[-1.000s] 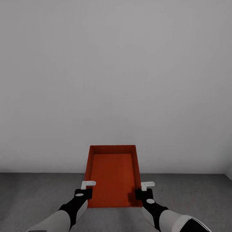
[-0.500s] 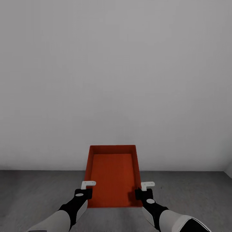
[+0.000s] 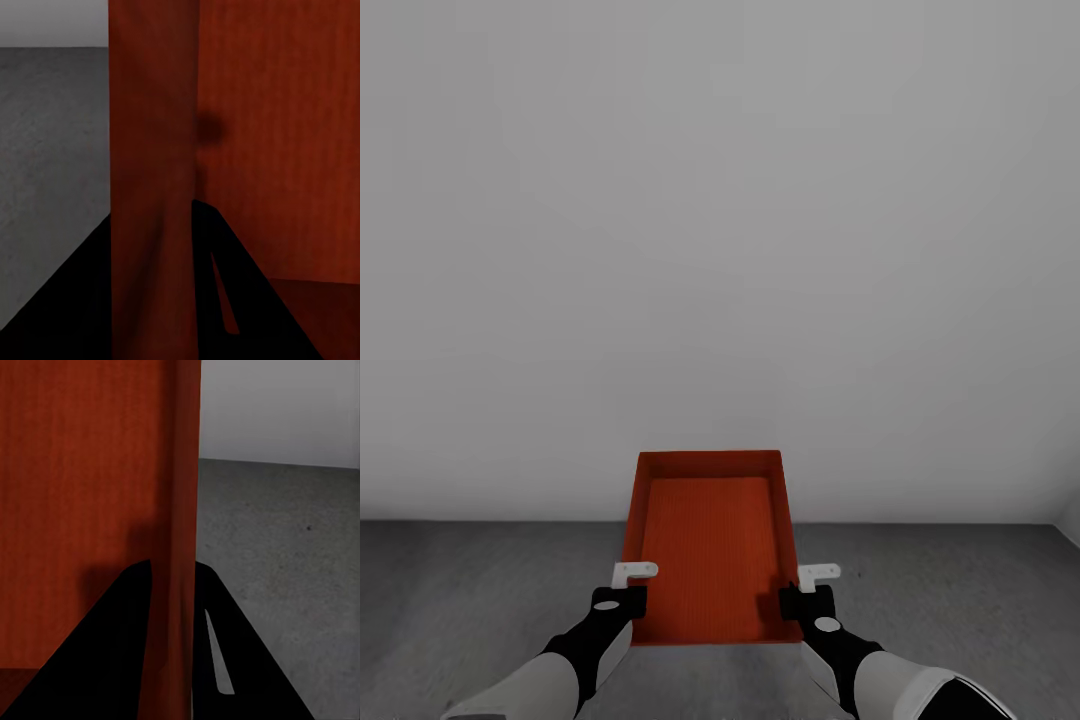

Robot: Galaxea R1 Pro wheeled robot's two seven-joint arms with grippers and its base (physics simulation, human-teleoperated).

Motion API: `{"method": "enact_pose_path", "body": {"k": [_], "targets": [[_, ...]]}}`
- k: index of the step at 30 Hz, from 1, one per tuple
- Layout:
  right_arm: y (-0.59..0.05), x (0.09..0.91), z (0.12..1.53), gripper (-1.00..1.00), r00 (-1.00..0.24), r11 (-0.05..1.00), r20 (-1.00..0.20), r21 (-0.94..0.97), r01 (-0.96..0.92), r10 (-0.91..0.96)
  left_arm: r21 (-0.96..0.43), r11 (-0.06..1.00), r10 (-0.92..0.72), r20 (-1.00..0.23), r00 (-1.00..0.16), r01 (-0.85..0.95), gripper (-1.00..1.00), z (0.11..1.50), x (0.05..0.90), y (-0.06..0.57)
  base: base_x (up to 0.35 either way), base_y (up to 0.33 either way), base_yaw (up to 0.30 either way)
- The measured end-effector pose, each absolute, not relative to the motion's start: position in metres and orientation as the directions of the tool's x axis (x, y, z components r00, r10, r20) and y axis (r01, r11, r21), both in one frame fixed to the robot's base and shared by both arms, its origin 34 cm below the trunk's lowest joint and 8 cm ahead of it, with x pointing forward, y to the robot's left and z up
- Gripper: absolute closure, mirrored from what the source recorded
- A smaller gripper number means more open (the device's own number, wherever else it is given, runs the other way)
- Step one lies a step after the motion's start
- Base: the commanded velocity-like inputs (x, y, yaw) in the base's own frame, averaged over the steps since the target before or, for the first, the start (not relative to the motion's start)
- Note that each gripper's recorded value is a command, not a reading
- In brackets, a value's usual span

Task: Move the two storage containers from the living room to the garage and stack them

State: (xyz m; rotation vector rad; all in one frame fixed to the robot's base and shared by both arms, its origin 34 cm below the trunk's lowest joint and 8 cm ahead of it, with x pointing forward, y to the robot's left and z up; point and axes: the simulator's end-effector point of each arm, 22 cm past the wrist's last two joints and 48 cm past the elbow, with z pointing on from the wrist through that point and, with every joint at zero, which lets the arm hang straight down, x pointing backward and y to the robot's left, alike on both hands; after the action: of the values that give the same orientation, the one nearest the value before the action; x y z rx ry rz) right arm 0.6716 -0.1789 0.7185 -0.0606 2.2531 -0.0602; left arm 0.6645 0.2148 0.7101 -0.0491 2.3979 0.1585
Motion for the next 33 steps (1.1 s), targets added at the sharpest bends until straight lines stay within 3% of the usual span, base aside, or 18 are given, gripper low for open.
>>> {"method": "enact_pose_path", "body": {"k": [33], "targets": [[-0.179,0.66,0.69,1.0,-0.671,0.998,-0.739,-0.063,-0.027,-0.064,0.105,0.992,0.009,-0.633,-0.774,-0.074,1.0,0.682,0.653,0.215,0.0,0.0,0.0]]}}
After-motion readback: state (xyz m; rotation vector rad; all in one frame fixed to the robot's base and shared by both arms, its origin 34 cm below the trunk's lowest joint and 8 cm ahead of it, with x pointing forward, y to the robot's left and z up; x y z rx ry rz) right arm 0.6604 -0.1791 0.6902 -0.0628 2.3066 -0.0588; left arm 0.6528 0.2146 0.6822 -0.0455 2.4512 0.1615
